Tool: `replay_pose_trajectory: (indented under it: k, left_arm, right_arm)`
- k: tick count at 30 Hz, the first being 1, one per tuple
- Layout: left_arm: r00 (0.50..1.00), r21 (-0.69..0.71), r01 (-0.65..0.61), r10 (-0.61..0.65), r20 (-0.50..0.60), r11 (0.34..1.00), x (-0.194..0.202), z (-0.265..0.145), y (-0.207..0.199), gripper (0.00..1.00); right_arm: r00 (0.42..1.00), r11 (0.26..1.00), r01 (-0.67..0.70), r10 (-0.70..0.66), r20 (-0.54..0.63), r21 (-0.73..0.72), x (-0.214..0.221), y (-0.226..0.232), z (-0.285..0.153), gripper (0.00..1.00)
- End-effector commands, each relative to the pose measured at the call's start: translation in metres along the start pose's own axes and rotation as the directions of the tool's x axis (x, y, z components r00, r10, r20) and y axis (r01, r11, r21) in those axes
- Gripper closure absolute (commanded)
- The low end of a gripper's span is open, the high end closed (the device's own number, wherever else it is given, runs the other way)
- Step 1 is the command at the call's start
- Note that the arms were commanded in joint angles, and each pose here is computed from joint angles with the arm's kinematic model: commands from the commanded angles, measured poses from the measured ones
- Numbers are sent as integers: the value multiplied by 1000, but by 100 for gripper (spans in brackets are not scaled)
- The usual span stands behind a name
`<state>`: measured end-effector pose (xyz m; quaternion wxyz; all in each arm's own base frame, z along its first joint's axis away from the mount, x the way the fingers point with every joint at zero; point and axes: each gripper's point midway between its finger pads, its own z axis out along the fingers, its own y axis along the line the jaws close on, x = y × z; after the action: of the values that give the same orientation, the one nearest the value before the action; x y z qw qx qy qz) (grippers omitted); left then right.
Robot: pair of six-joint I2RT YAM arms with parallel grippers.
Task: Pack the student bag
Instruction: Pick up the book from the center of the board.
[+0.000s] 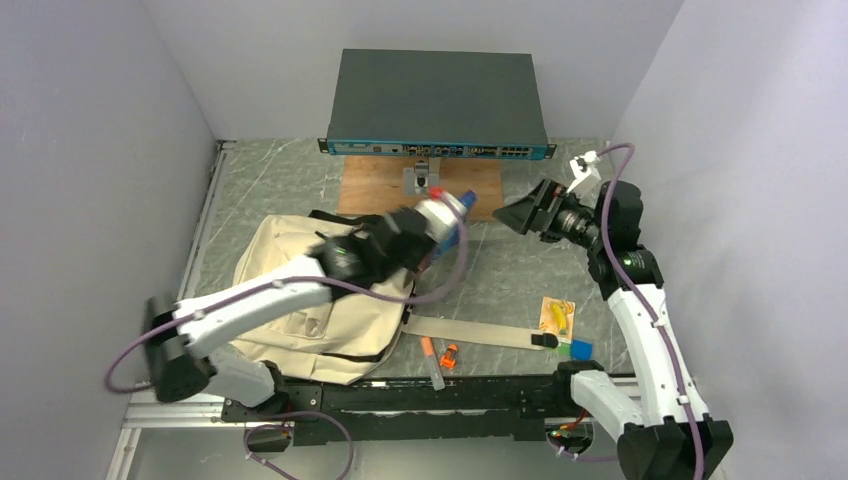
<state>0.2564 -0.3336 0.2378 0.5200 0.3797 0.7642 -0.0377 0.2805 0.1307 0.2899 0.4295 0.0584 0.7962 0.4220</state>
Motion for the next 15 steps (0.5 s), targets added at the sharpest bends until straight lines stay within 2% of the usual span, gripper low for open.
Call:
replay_pose_trajectory:
  k: [1,4,7,10,13,15]
  left_arm:
    - [890,264,381,-429,155,886,-66,-87,55,100]
    - [868,385,391,-473,147,836,-58,-122,66,100]
    - [861,448,381,-487,148,809,-46,-152,74,100]
    - [847,521,365,-507,158,772,-38,-178,75,100]
    - [840,632,321,-520,153,705,-39,-205,63,100]
    - [844,690,289,-517,143,663,-39,-219,53,100]
  right_arm:
    - [974,973,220,-223,-44,-61,15,21,6,0]
    - [958,956,275,-282,-58,-106,24,40,15,0]
    - [931,928,351,-360,-56,-121,31,54,24,0]
    - [895,871,416,-443,-53,-260,47,84,24,0]
    - [871,787,451,-491,15,-421,57,117,17,0]
    - [864,762,457,-503,25,-459,60,124,14,0]
